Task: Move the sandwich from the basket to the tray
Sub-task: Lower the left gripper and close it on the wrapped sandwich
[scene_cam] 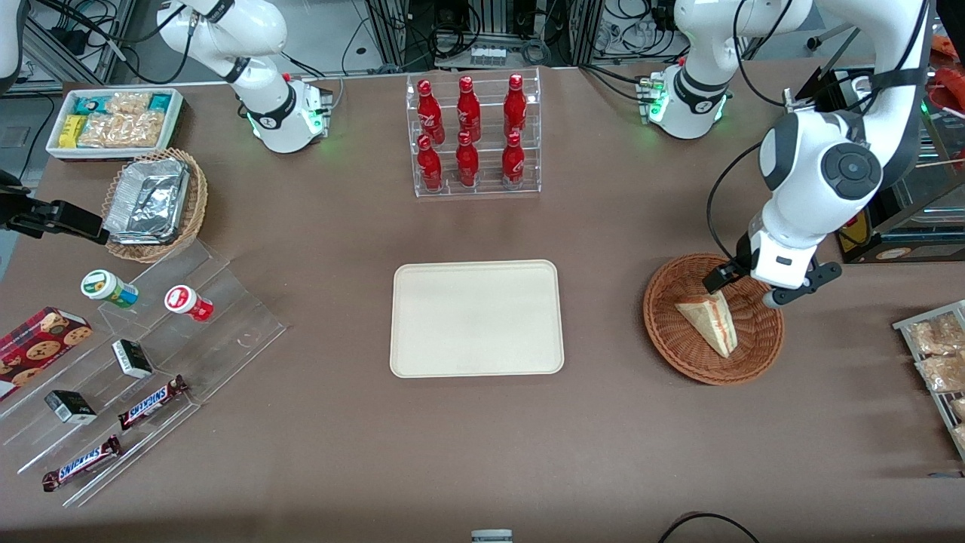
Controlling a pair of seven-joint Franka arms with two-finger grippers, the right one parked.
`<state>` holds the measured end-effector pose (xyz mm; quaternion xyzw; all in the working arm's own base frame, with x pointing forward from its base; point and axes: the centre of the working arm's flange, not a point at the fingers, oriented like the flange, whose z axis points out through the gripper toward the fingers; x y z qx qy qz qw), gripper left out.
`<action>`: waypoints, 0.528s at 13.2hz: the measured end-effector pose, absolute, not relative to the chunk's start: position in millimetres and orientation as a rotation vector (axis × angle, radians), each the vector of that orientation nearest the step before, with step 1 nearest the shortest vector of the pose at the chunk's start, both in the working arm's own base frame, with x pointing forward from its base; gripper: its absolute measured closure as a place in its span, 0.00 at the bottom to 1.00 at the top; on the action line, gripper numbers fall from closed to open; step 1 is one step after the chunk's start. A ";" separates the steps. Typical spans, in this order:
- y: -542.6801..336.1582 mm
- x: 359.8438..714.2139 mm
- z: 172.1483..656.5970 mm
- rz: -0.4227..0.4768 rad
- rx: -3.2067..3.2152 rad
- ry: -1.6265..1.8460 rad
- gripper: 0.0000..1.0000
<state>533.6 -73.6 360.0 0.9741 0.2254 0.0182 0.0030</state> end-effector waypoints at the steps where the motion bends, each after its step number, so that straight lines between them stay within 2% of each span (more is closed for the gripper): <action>1: -73.2 535.8 354.0 0.060 3.050 0.714 0.00; 7: -69.5 546.6 316.9 0.080 3.028 0.744 0.00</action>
